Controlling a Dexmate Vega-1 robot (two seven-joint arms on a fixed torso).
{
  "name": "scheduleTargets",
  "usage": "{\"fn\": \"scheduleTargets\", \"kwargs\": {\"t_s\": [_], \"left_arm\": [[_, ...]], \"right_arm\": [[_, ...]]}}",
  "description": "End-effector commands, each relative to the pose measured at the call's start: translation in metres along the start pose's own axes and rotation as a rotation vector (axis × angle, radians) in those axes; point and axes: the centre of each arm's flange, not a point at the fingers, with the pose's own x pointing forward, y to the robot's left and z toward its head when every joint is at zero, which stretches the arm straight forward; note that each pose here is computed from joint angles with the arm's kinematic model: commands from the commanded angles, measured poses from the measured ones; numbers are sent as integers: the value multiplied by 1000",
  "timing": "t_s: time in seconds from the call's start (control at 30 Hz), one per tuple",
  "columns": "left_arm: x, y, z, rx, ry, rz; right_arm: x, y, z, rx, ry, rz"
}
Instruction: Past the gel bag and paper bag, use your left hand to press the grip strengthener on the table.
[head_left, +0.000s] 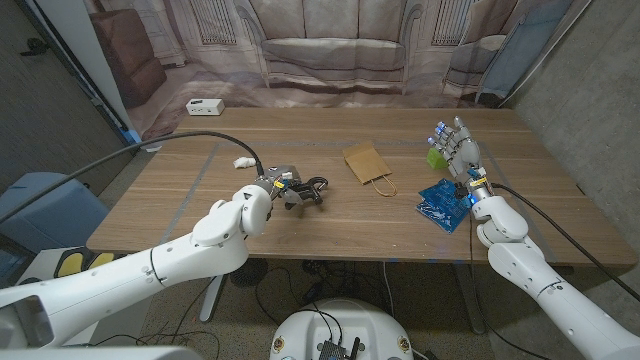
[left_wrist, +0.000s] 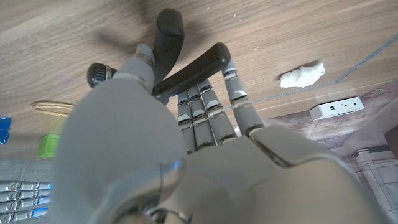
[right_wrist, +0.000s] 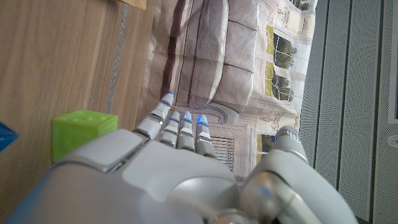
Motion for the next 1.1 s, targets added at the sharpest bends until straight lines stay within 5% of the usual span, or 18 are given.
{"fn": "scheduleTargets", "kwargs": {"t_s": [0.03, 0.5, 1.1], "left_arm": [[-3, -4, -1, 5, -30, 21], [-10, -11, -9, -37, -55, 79], [-12, -15, -12, -25, -47, 62]], "right_arm": [[2, 1, 1, -7, 0, 11], [2, 1, 1, -5, 4, 13], [2, 1, 1, 0, 4, 12]]}}
